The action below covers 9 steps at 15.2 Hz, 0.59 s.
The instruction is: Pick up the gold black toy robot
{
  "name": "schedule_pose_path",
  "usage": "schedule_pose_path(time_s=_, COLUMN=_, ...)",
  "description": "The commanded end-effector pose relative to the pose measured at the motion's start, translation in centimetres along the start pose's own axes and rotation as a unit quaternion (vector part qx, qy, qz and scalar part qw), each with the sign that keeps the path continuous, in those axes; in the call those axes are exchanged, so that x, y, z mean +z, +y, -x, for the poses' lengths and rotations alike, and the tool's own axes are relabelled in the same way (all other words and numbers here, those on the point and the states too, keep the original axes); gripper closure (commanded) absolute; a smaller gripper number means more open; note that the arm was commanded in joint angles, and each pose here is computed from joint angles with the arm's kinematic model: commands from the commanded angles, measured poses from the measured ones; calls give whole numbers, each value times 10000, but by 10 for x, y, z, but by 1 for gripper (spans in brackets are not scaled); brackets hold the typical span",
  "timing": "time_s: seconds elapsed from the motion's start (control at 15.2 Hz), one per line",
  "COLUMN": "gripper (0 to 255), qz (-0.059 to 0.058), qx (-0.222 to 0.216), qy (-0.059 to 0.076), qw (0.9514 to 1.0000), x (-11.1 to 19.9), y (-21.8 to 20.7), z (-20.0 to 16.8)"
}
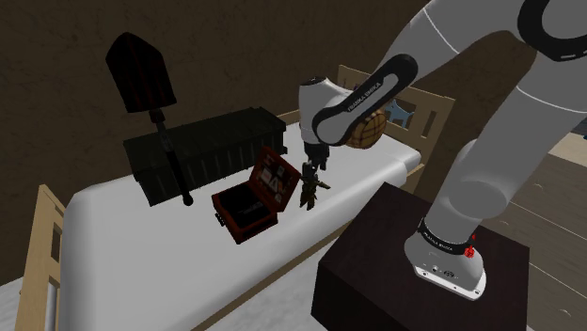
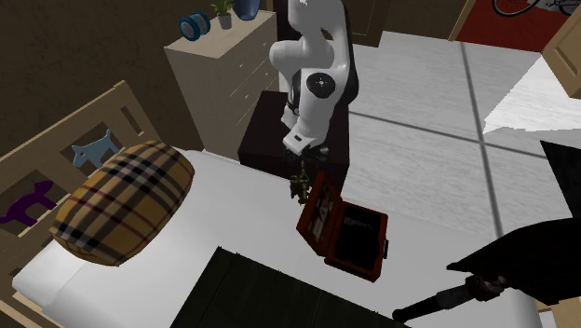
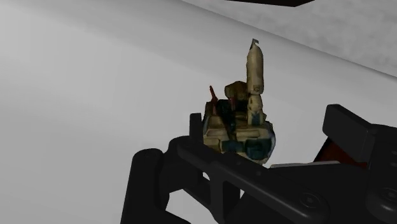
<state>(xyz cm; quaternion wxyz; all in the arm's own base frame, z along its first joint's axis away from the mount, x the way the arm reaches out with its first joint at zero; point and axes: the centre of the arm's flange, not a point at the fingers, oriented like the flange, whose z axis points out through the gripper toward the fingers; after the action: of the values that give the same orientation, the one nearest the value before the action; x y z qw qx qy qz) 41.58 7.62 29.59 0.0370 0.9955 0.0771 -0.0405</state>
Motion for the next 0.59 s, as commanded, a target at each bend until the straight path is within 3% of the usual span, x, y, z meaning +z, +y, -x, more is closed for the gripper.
schedule_pose_path(time_s=0.0, gripper=0, qz=-1, qx=-3, qy=4, qw=10000, x=11, y=-1, z=-1)
schedule_pose_path(time_s=0.26, gripper=0, qz=-1, qx=-3, qy=4, qw=10000, x=24, y=-2, z=-2)
schedule_pose_path(time_s=0.33, gripper=255, qz=-1, qx=-3, qy=4, qw=10000, x=24, y=-2, z=-2)
schedule_pose_path(time_s=0.53, gripper=255, qz=-1, qx=-3, qy=4, qw=10000, x=24, y=-2, z=-2)
